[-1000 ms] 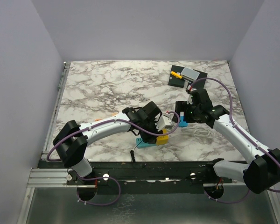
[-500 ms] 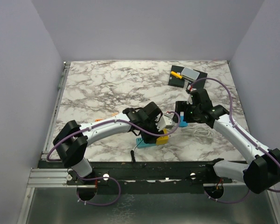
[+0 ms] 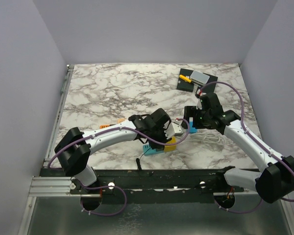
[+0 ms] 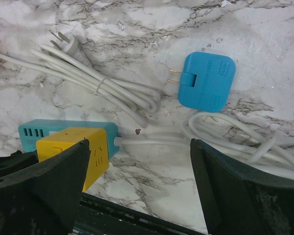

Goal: Insert the plug
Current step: Press the plug into the socket.

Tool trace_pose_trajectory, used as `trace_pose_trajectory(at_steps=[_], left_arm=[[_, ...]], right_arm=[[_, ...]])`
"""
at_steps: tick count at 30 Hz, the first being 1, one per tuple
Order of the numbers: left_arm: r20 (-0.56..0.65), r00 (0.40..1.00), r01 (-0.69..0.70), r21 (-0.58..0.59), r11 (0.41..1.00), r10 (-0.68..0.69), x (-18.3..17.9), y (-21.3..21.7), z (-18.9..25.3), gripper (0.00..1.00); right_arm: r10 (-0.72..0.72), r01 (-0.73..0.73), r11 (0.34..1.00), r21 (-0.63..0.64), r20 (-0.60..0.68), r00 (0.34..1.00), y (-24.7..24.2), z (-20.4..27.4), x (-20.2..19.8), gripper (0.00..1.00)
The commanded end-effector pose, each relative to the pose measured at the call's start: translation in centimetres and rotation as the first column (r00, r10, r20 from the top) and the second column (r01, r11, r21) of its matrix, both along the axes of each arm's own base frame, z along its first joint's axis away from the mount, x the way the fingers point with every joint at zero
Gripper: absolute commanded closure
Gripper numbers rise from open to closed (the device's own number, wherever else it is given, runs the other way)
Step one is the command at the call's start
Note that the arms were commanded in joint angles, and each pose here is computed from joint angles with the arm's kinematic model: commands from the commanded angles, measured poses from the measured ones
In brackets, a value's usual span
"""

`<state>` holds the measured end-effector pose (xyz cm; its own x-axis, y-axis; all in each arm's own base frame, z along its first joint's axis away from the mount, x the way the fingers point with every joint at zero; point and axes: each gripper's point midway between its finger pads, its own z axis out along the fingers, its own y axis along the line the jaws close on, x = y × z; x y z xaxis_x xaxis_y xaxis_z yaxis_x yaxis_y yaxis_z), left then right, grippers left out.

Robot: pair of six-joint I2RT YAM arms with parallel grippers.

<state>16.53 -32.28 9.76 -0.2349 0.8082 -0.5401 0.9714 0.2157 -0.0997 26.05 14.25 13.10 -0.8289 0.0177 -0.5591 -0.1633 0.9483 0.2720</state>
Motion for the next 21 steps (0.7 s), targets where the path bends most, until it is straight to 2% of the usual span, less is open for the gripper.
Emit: trace_pose_trajectory(at_steps=[1,14,21], left_arm=[[0.063,0.998,0.021,0.039,0.999,-0.024,0.1,1.1,-0.8,0.93],[0.087,0.996,0.017,0.102,0.995,-0.026,0.3,2.5,-3.0,0.97],[0.039,0.999,-0.001,0.137,0.991,-0.005,0.8,3.7,-4.7,1.00]], right_arm=[[-0.001,0.002,1.000,0.010,-0.012,1.000,-0.1,-0.1,-0.5,0.12],[-0.002,0.002,1.000,0.012,-0.003,1.000,-0.1,0.3,-0.5,0.14],[-0.003,0.003,1.000,0.014,0.000,1.000,-0.1,0.5,-0.5,0.14]])
